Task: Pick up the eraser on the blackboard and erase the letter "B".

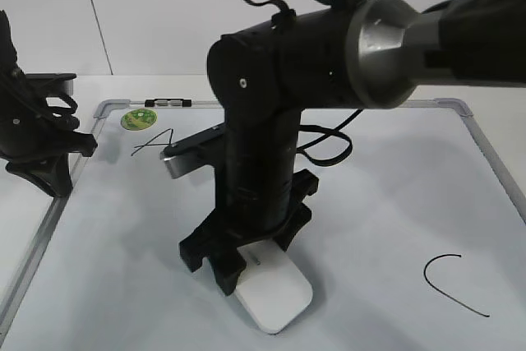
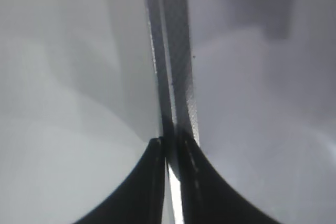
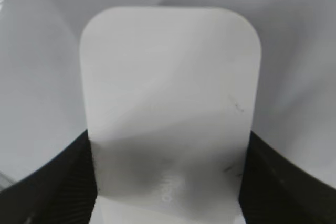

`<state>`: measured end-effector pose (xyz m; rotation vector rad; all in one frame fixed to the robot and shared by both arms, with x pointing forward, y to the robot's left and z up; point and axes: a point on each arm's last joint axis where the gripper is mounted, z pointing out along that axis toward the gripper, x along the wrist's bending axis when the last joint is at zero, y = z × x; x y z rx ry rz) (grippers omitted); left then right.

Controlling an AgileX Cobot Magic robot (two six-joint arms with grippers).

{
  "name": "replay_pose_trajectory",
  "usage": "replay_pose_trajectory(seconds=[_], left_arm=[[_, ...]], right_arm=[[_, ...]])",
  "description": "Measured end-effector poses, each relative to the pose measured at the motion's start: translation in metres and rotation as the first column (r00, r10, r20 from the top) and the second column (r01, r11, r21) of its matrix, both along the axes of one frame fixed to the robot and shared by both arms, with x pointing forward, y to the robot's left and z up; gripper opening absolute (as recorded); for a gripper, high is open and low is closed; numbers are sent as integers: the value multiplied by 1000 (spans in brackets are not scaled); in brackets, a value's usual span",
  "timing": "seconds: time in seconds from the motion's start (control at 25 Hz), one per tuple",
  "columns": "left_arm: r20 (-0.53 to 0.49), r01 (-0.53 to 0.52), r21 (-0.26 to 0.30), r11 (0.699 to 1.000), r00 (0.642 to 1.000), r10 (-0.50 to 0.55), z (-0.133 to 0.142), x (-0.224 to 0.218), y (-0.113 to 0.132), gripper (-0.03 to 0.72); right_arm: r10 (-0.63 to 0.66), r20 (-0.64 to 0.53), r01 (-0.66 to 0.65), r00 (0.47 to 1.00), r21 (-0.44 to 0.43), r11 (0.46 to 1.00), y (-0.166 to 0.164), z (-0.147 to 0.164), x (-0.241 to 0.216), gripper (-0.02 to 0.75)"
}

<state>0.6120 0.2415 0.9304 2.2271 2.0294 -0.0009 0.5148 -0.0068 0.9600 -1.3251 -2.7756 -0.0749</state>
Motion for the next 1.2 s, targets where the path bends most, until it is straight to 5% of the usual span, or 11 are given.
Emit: replay_pose_trajectory(seconds=[0.8,1.2], left_arm=[[0,1,2,1000,1000,-1,0,0,0,43],[2,1,2,1000,1000,-1,0,0,0,43]], right_arm=[[8,-57,-10,998,-41,999,5,-16,-1,561],[-272,-49,270,961,-45,962,-80,-15,70,561]])
